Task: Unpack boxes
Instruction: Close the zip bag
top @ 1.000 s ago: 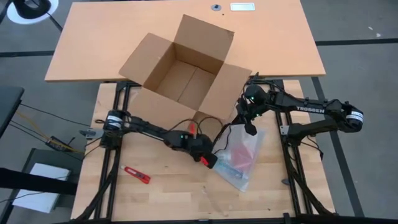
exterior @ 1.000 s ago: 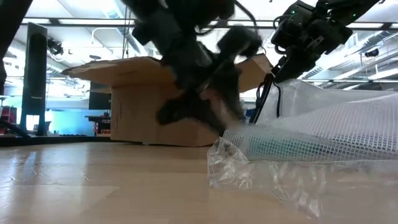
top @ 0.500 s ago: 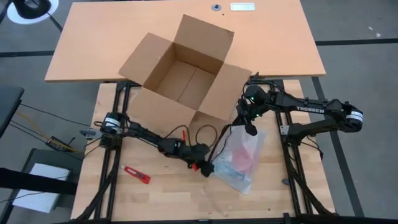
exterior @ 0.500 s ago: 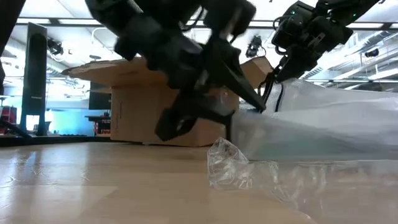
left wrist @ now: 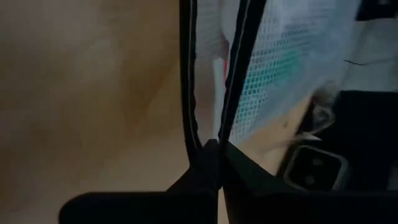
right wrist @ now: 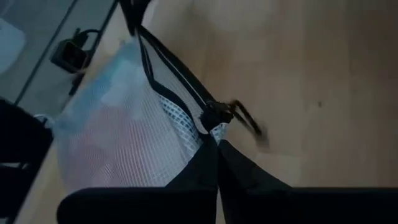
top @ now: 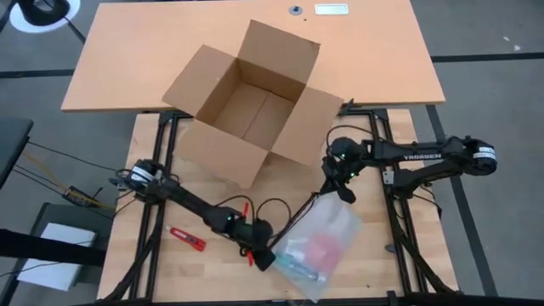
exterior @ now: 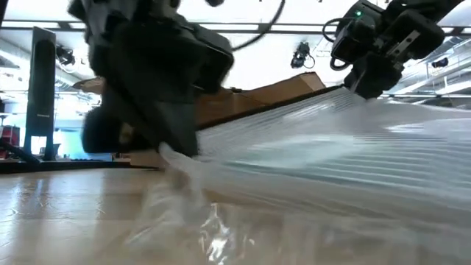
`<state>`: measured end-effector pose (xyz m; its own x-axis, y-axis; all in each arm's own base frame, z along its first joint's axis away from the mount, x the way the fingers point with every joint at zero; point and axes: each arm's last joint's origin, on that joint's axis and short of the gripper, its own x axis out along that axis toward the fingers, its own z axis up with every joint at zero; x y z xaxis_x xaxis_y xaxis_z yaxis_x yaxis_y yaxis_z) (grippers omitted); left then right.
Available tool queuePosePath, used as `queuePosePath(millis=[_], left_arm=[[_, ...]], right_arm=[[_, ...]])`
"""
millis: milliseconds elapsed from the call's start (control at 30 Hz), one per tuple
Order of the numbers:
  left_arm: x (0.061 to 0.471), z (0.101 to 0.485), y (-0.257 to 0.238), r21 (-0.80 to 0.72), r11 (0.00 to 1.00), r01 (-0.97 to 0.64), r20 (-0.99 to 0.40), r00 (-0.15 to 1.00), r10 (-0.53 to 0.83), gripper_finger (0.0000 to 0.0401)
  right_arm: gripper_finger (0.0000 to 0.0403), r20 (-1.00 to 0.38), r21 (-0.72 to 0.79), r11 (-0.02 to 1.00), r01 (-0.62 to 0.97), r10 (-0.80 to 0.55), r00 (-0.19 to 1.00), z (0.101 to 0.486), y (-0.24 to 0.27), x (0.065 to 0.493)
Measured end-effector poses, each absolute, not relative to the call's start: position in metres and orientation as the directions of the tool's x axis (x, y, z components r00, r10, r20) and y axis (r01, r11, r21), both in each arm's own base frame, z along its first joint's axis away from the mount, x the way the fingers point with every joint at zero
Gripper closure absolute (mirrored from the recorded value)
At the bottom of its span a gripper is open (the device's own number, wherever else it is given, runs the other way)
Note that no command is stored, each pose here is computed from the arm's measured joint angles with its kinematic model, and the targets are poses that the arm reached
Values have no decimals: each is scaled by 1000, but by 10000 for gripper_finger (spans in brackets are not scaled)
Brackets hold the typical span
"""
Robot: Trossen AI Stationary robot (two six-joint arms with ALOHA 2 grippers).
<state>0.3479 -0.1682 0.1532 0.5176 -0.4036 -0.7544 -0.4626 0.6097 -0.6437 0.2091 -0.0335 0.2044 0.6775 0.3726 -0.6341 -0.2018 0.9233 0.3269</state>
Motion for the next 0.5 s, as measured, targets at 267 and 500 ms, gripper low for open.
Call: queuePosePath(millis=[267,500], left_arm=[[312,203,-148,-482,679,-554,-856,462,-232,394],[279,267,-128,-233,751,-618,-944,328,-23,394]], right_arm=[[403,-528,260,942,-213,323,786,218,-28,223],[403,-344,144,963,-228,265,901,256,-32,238]])
